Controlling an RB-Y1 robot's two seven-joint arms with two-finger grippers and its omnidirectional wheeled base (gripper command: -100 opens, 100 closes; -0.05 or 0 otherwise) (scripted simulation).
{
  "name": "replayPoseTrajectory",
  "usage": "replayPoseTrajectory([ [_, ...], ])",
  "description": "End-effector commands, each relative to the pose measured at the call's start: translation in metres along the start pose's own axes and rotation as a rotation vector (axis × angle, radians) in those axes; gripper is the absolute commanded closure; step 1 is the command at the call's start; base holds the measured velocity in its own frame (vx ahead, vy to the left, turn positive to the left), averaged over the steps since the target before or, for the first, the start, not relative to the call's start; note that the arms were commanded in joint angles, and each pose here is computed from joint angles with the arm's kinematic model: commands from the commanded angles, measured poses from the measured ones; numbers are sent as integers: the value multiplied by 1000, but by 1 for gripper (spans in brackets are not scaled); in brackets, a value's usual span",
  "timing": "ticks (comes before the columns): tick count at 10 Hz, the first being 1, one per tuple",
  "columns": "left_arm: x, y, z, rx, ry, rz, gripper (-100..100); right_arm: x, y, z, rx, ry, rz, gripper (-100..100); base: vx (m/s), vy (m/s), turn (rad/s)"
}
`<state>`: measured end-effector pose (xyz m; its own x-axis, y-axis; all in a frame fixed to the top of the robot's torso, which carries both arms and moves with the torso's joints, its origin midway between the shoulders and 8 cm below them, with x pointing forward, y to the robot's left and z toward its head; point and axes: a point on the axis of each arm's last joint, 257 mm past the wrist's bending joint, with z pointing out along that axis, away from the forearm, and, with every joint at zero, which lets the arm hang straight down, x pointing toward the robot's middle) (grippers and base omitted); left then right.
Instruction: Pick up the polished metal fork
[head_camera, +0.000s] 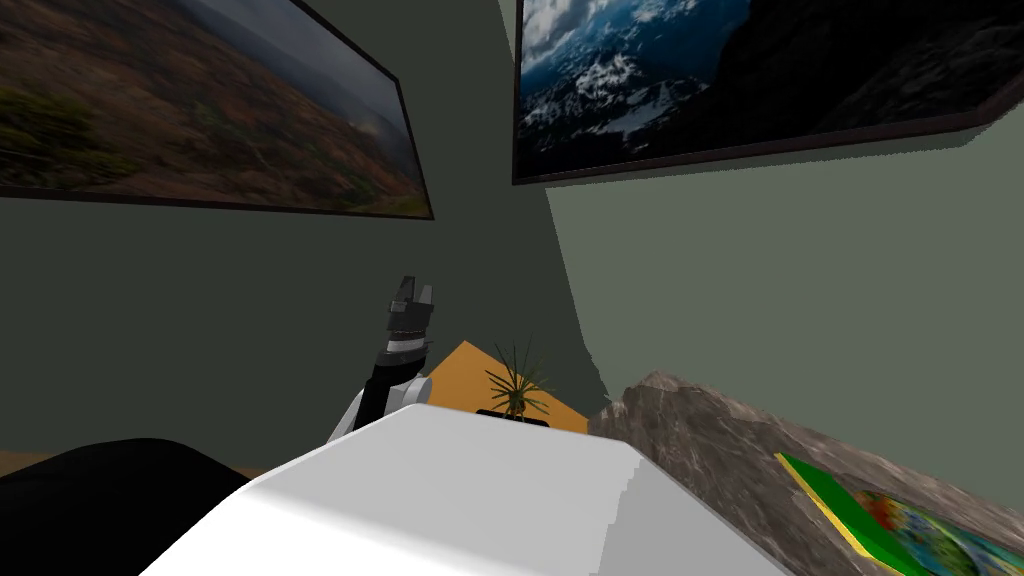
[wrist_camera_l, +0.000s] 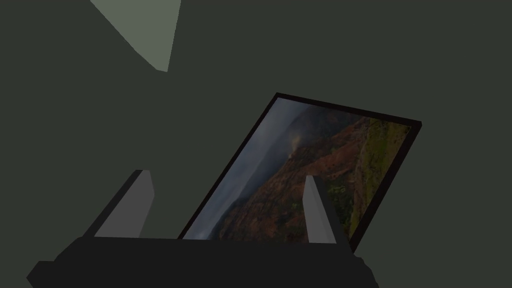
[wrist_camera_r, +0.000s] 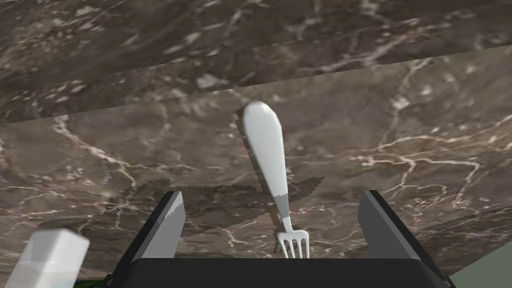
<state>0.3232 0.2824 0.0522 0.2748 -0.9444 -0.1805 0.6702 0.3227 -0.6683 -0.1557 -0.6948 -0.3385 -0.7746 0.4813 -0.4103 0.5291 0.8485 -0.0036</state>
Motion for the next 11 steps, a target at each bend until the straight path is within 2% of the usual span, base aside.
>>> replayPoseTrajectory([
  [1, 0, 0, 0, 0, 0, 0, 0, 1, 0, -2, -8, 23, -25, -100, 218, -104, 114],
  [3, 0, 0, 0, 0, 0, 0, 0, 1, 0, -2, -10, 26, -29, -100, 142, -46, 75],
  [4, 0, 0, 0, 0, 0, 0, 0, 0, 0, -2, -12, 26, -30, 0, 15, -7, 2],
  [5, 0, 0, 0, 0, 0, 0, 0, -9, 4, 7, -10, 33, -16, -100, -51, 4, 85],
  [8, 0, 0, 0, 0, 0, -1, 0, -27, 11, 24, -4, 42, -10, -100, -149, 9, 84],
  [11, 0, 0, 0, 0, 0, -1, 0, -37, 15, 32, 1, 44, 22, -100, -105, 30, 57],
])
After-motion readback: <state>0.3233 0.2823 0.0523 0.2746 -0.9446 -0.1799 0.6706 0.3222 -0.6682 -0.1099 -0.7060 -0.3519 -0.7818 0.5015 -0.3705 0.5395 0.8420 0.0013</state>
